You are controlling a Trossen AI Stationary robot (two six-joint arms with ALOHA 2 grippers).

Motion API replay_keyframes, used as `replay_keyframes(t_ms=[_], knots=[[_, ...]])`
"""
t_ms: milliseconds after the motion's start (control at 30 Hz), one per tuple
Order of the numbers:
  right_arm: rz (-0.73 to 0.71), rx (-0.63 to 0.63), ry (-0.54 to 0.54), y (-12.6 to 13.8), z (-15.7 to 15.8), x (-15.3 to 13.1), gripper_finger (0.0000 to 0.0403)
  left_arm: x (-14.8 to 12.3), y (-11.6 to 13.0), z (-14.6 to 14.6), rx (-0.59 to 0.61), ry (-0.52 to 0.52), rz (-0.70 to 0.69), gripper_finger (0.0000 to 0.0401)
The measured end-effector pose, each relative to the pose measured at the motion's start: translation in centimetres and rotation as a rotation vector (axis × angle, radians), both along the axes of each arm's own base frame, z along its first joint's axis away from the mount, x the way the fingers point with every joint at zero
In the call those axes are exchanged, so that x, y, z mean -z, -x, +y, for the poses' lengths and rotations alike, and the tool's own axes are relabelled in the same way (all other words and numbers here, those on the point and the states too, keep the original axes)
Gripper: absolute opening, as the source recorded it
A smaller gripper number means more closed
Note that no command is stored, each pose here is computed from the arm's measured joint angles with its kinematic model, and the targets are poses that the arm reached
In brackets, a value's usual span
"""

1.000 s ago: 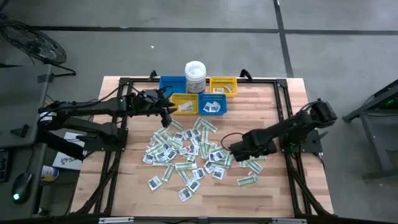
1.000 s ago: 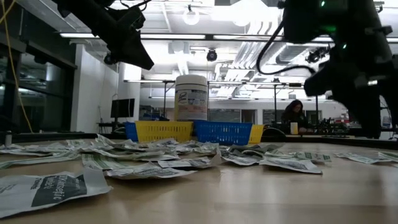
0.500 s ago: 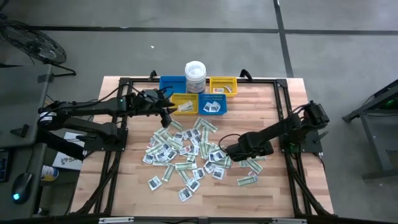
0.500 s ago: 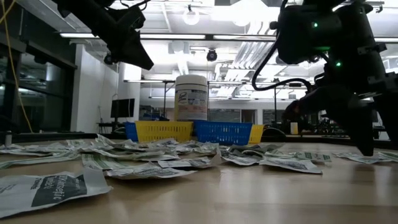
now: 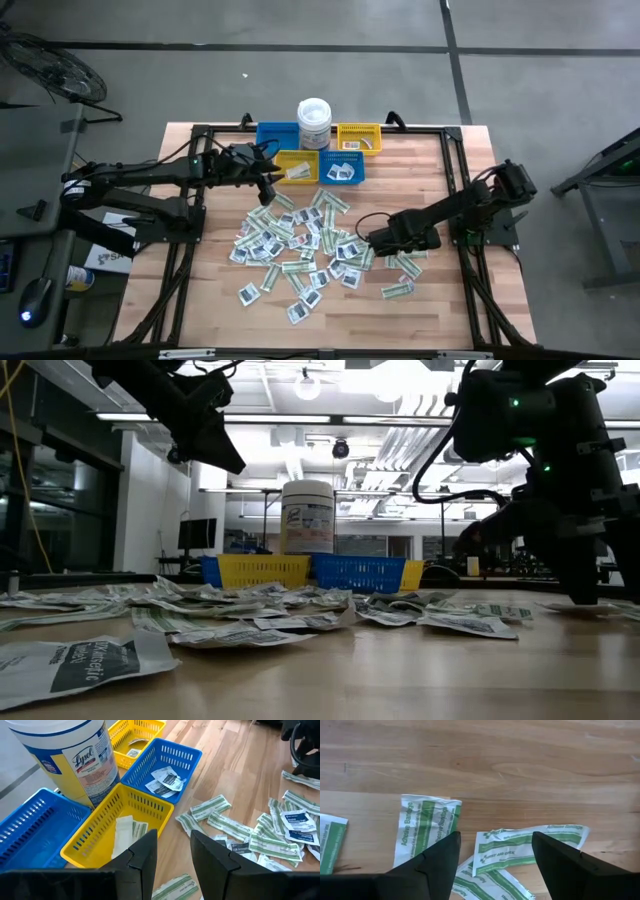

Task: Pick & Place First Aid Supplies
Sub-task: Put the green bandage pad into the left yellow bin

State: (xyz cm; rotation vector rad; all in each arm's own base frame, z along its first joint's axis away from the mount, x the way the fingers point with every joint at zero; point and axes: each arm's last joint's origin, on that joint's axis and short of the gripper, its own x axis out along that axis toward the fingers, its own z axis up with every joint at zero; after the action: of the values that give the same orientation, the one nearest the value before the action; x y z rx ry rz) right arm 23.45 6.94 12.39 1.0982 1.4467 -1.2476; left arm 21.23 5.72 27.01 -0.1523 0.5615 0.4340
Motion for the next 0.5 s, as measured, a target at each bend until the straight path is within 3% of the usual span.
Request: replay_keyframes(t_ms=[500], knots=[[-0.033,0.000,-0.004,-0.27,0.06,0.13,0.0125,0.05,0.04,0.00,-0.001,0.002,0.006,0.0117]])
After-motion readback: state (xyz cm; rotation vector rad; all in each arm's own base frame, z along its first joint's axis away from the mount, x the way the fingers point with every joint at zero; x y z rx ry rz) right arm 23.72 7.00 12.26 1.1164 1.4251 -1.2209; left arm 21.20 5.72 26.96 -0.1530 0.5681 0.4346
